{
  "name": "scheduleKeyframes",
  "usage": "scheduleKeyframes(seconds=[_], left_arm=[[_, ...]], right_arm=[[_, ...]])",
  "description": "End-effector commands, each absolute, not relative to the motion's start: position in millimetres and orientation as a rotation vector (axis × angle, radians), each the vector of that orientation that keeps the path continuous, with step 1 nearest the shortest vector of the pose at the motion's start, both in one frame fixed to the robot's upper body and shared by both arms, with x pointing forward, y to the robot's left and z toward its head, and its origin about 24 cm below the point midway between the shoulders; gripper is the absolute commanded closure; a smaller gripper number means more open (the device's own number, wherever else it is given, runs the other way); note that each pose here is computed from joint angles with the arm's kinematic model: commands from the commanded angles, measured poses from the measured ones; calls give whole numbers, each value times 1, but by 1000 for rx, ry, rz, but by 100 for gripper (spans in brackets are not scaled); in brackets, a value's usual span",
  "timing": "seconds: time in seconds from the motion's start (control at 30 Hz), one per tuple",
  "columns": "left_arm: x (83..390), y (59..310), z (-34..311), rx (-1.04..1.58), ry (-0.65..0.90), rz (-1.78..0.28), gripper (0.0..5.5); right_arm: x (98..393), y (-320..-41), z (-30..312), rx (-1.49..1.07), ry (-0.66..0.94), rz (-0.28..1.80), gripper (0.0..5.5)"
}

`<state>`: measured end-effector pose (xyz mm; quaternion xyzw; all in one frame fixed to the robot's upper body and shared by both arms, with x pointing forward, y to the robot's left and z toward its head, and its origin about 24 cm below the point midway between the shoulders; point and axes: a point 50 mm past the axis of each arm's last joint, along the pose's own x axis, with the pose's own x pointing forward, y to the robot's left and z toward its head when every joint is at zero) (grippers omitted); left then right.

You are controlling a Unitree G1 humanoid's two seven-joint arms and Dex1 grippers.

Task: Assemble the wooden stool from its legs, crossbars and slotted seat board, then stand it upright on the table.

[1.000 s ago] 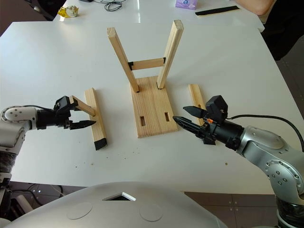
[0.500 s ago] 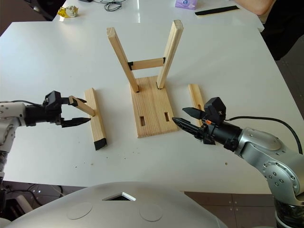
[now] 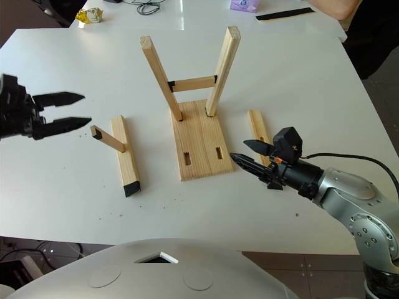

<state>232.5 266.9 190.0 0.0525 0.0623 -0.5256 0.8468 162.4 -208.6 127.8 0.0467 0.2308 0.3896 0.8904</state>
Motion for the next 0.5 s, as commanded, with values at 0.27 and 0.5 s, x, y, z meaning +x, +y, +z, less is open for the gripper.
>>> scheduleKeyframes(seconds=[0.27,0.5], left_arm=[[235,217,176,54,-49,-1127,208],[240,220,166,13,-42,-1090,208]], right_arm=[[178,-209,135,50,462,858,252],[179,-206,134,45,463,873,252]])
